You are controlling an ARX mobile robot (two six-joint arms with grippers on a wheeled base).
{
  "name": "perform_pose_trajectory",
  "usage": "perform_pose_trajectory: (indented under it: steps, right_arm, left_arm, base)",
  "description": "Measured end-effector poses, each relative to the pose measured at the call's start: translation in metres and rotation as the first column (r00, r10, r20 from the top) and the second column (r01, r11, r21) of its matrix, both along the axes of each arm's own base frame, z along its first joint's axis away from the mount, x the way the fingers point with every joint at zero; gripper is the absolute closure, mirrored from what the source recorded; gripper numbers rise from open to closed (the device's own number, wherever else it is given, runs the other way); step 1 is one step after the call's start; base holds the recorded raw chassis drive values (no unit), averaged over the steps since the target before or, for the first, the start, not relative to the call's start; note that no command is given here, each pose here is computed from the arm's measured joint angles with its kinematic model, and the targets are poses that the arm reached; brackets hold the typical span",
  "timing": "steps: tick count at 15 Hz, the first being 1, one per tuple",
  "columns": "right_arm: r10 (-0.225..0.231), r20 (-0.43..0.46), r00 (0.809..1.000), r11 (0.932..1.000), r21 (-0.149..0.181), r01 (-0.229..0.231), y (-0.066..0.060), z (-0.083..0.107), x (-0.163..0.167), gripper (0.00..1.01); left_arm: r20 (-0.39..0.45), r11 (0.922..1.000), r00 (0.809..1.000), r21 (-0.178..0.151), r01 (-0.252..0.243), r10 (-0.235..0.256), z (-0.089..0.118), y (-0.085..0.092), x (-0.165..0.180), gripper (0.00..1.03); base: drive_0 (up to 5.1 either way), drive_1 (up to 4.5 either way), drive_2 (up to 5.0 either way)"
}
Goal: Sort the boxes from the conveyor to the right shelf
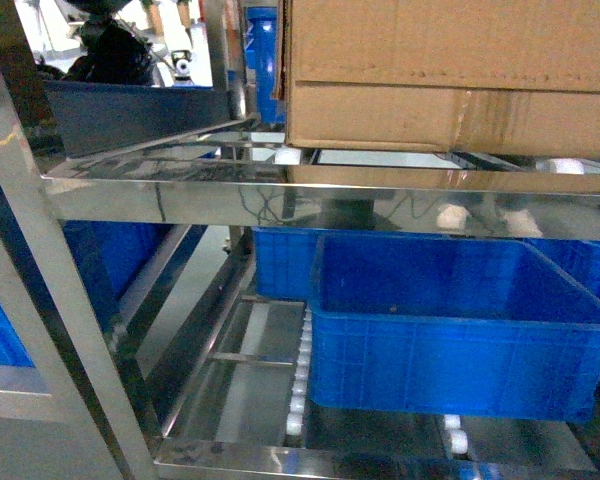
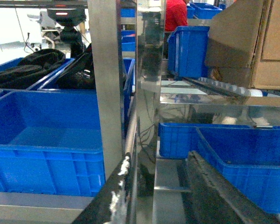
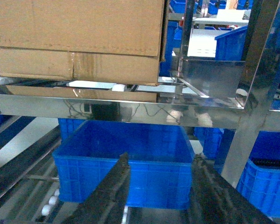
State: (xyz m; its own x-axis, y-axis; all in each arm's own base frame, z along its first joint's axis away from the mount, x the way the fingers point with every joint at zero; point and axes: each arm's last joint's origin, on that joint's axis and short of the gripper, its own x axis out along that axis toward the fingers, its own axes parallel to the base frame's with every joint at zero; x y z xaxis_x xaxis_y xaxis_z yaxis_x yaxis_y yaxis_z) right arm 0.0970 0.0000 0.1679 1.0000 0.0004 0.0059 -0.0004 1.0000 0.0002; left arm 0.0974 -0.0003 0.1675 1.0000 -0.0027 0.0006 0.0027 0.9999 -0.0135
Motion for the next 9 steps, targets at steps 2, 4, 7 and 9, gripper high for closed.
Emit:
perform_pose_trajectory:
  steps: [2, 4, 7, 9]
  right_arm:
    - [0.000, 0.000, 1.000, 1.0000, 0.000, 0.000, 0.0000, 0.0000, 0.0000, 0.52]
    - [0.000, 0.000, 1.000, 1.0000, 0.000, 0.000, 0.0000, 0.0000, 0.0000, 0.44]
    - [0.000, 0.000, 1.000, 1.0000, 0.000, 0.000, 0.0000, 0.0000, 0.0000, 0.33]
    - [0.000, 0.000, 1.000, 1.0000, 0.000, 0.000, 0.0000, 0.0000, 0.0000, 0.26]
  left_arm:
    - [0.000, 1.0000, 1.000, 0.000, 0.000, 0.000, 0.0000, 0.0000, 0.0000, 0.50]
    - [0.000, 1.0000, 1.000, 0.000, 0.000, 0.000, 0.0000, 0.0000, 0.0000, 0.43]
    - [0.000, 1.0000, 1.000, 0.000, 0.000, 0.000, 0.0000, 0.0000, 0.0000, 0.32]
    - [0.000, 1.0000, 1.000, 0.000, 0.000, 0.000, 0.0000, 0.0000, 0.0000, 0.25]
  base:
    - [0.0, 0.00, 0.0]
    - [0.0, 0.00, 0.0]
    - [0.0, 0.00, 0.0]
    - [0.0, 0.00, 0.0]
